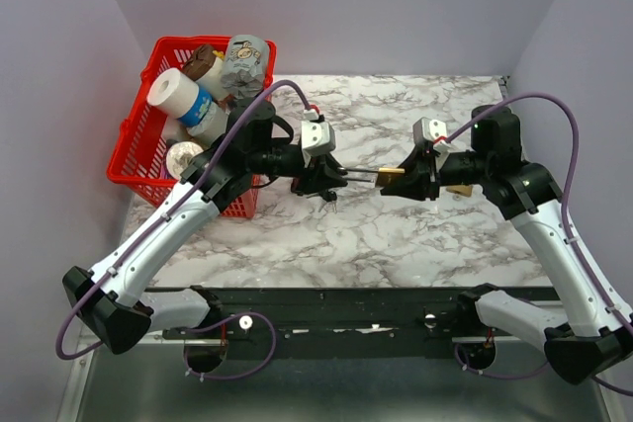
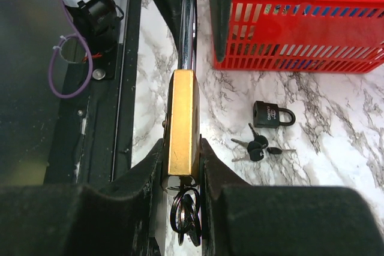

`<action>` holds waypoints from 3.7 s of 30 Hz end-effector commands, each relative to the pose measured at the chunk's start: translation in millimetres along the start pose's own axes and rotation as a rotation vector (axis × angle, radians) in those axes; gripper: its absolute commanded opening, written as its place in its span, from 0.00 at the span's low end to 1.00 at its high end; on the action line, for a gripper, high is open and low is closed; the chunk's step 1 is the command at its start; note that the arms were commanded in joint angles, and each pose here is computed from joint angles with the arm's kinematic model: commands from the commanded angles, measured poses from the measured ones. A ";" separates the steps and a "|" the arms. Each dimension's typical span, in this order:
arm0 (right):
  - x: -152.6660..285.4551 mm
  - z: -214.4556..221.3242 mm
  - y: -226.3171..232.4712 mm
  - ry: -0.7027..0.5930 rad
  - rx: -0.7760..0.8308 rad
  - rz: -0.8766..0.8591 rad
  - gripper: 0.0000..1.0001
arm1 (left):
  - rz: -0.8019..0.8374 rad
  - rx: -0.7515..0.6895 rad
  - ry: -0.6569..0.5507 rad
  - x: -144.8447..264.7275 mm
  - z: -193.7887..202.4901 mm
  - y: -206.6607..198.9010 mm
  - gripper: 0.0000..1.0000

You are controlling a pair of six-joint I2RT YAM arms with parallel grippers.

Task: Lock with the key
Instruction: Lock the lock.

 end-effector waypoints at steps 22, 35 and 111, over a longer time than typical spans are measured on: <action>-22.3 -17.8 20.0 -0.035 0.078 -0.171 0.01 | 0.034 0.007 -0.084 -20.9 -17.8 -1.3 0.00; -23.8 -19.5 18.7 -0.013 0.045 -0.181 0.01 | -0.031 -0.079 -0.033 -19.7 -15.1 3.3 0.00; -13.3 -60.9 -75.7 -0.539 -0.041 0.617 0.01 | -0.264 0.858 -0.593 -56.5 -47.1 90.7 0.99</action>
Point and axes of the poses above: each gripper's point midway between its finger pads, its own x axis back along the fingers, its own y axis along the line the jaws close on, z = x × y, the point moved 8 cm from there along x, back along the fingers, and after that the axes turned 13 degrees about -x, right-handed, at the moved point
